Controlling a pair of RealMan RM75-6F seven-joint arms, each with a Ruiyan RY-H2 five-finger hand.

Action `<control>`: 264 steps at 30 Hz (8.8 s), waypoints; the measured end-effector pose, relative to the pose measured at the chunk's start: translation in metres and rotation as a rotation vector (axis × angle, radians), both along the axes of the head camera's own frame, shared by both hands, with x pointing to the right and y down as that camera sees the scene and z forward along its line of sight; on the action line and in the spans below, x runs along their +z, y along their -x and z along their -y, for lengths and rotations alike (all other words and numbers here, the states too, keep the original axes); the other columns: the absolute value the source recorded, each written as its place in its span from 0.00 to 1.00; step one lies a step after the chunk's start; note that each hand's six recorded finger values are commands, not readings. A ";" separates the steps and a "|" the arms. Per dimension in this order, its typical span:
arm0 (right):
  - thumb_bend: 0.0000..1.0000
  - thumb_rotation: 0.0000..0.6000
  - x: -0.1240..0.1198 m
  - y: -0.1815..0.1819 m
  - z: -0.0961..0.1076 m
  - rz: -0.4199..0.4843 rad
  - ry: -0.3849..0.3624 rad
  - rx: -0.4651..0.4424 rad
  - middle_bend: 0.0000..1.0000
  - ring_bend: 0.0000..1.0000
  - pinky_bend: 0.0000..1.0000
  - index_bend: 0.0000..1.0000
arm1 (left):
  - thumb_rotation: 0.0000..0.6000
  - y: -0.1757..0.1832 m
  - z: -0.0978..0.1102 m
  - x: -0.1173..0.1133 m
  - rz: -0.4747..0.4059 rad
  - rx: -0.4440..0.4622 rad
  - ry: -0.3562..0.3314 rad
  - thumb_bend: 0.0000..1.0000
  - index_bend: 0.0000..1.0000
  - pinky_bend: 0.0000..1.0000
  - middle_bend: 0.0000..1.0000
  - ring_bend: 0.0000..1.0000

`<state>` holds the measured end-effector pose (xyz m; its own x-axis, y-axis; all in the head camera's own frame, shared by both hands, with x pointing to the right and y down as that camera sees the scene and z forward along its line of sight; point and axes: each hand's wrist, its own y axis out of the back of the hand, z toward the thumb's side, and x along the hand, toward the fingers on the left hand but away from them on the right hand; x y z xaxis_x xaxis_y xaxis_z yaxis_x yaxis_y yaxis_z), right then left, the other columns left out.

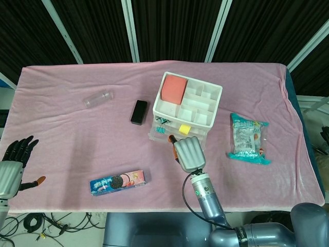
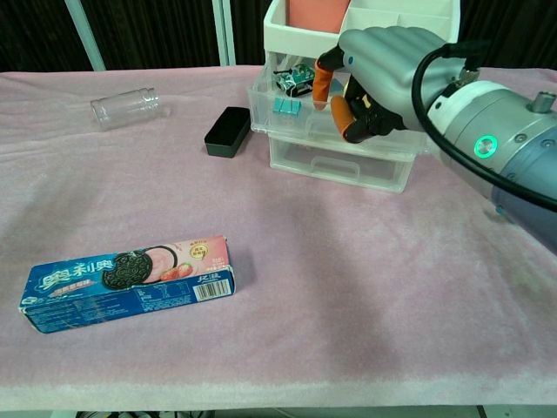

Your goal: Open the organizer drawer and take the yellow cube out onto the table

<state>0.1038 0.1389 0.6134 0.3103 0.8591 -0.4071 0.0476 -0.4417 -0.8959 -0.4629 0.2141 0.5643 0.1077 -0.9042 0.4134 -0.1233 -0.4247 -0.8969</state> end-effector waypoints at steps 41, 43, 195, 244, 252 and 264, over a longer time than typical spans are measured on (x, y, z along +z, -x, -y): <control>0.33 1.00 -0.035 0.010 -0.001 0.039 -0.016 -0.035 0.83 0.91 0.85 0.23 | 1.00 0.002 0.003 -0.002 -0.001 -0.010 -0.015 0.00 0.00 0.00 0.00 0.00; 0.29 1.00 -0.039 0.010 0.003 0.031 -0.020 -0.033 0.83 0.91 0.85 0.22 | 1.00 0.002 0.003 -0.003 0.000 -0.007 -0.019 0.00 0.00 0.00 0.00 0.00; 0.40 1.00 -0.093 -0.013 0.058 -0.237 0.314 -0.008 0.88 0.94 0.87 0.58 | 1.00 0.001 0.007 -0.007 -0.049 -0.023 -0.067 0.00 0.00 0.00 0.00 0.00; 0.40 1.00 0.008 -0.179 -0.042 -0.205 0.546 0.128 0.88 0.94 0.87 0.59 | 1.00 0.000 0.005 -0.011 -0.038 -0.014 -0.087 0.00 0.00 0.00 0.00 0.00; 0.40 1.00 0.034 -0.172 -0.055 -0.220 0.540 0.131 0.87 0.94 0.87 0.59 | 1.00 0.000 0.005 -0.011 -0.039 -0.012 -0.085 0.00 0.00 0.00 0.00 0.00; 0.33 1.00 0.050 -0.177 -0.064 -0.240 0.530 0.152 0.87 0.94 0.87 0.52 | 1.00 0.000 0.004 -0.011 -0.040 -0.010 -0.085 0.00 0.00 0.00 0.00 0.00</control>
<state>0.2811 0.2025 0.6634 0.0465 0.5475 -0.8355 -0.0313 -0.8352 -0.5490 -0.4624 0.2098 0.5533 0.1133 -0.9368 0.3310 -0.1632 -0.3462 -0.9239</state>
